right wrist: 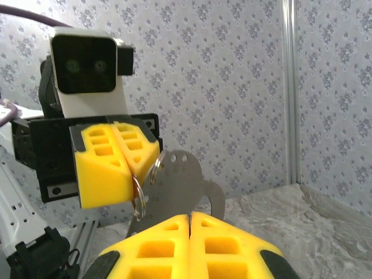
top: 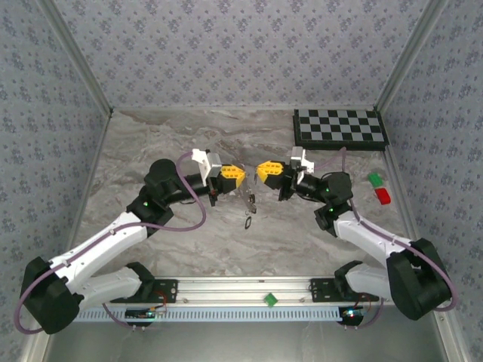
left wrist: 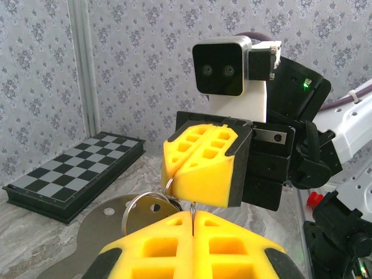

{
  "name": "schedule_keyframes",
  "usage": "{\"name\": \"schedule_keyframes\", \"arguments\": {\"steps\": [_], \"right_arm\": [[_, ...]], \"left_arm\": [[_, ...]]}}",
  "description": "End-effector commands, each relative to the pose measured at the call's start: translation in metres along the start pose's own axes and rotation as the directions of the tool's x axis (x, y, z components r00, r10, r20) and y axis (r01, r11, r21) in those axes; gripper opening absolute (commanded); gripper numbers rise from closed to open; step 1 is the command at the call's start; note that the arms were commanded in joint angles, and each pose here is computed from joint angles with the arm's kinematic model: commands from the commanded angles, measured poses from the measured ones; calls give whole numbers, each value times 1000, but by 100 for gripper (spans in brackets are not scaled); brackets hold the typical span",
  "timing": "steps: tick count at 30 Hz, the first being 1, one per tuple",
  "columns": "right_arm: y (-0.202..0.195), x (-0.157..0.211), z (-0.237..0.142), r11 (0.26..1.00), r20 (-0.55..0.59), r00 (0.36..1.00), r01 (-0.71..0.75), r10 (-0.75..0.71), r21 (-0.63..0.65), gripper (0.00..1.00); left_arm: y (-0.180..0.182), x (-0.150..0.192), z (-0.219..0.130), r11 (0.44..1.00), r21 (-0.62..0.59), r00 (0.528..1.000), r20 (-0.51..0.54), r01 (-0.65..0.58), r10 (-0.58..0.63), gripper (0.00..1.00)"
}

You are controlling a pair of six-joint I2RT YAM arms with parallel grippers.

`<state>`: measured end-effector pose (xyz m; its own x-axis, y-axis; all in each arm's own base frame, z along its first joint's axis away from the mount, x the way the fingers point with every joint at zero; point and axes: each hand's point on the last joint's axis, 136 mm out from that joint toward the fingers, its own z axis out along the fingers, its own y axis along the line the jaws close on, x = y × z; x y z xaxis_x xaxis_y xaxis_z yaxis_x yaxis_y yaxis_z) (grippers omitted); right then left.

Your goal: Put the keys on the keyring

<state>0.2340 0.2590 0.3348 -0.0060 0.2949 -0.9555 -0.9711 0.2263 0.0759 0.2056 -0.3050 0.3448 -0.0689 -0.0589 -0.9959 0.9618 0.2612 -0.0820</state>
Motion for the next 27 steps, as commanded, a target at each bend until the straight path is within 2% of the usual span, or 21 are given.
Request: {"name": "schedule_keyframes", "arguments": {"steps": [1,27], "right_arm": [[12,-35,3,997,93,994,58,-52,-57,0],[25,-24,14,991,52,998,41,-35,-129,0]], "left_arm": [[-6,-34,-4,999,3,995,93,-35,35,0],[-5,-33,-4,999,0,995,93,-35,35,0]]}}
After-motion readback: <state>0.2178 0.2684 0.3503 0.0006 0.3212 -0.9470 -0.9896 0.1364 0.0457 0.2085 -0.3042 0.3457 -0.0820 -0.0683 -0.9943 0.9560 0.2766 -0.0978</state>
